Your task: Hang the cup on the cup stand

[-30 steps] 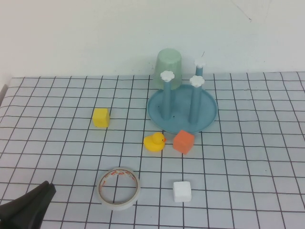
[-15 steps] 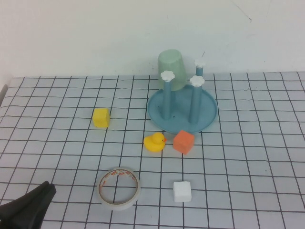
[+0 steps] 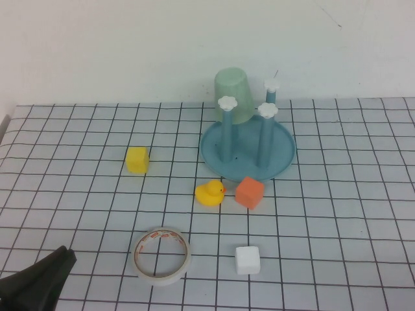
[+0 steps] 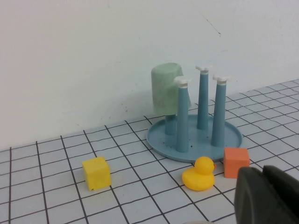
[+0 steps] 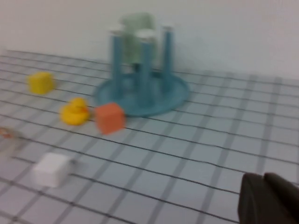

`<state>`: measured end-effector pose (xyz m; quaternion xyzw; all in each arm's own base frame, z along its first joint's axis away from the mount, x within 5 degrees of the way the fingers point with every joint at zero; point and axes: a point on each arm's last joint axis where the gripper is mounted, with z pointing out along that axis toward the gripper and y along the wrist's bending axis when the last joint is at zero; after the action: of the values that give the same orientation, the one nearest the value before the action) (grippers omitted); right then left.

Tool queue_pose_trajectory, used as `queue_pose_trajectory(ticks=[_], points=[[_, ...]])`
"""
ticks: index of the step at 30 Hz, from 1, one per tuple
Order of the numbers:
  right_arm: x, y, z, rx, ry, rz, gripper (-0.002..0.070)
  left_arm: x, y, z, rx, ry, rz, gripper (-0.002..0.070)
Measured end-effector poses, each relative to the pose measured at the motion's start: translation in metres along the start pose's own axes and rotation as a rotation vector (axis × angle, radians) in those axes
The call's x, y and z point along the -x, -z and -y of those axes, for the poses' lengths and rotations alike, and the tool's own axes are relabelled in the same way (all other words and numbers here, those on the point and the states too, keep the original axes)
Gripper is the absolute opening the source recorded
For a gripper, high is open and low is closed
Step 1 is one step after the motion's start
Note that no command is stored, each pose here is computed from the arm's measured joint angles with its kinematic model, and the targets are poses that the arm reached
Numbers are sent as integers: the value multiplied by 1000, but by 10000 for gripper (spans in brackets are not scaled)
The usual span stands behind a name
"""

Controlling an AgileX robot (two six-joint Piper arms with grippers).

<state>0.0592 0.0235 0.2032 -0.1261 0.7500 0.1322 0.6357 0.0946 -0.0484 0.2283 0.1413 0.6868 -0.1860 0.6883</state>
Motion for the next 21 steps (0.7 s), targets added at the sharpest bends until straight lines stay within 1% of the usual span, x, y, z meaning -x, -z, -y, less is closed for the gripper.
queue_pose_trajectory(ticks=[4, 8, 11, 13, 15, 21], points=[[-7, 3, 12, -196, -31, 4, -1, 0, 0, 0, 0, 0, 0, -1], [-8, 11, 22, -392, -21, 29, -1, 0, 0, 0, 0, 0, 0, -1], [-11, 14, 27, -492, -26, 14, -1, 0, 0, 0, 0, 0, 0, -1], [-16, 14, 28, -525, -39, 3, -1, 0, 0, 0, 0, 0, 0, -1], [-23, 13, 29, -532, -81, -13, -1, 0, 0, 0, 0, 0, 0, -1], [-29, 12, 27, -484, -141, -61, -1, 0, 0, 0, 0, 0, 0, -1]])
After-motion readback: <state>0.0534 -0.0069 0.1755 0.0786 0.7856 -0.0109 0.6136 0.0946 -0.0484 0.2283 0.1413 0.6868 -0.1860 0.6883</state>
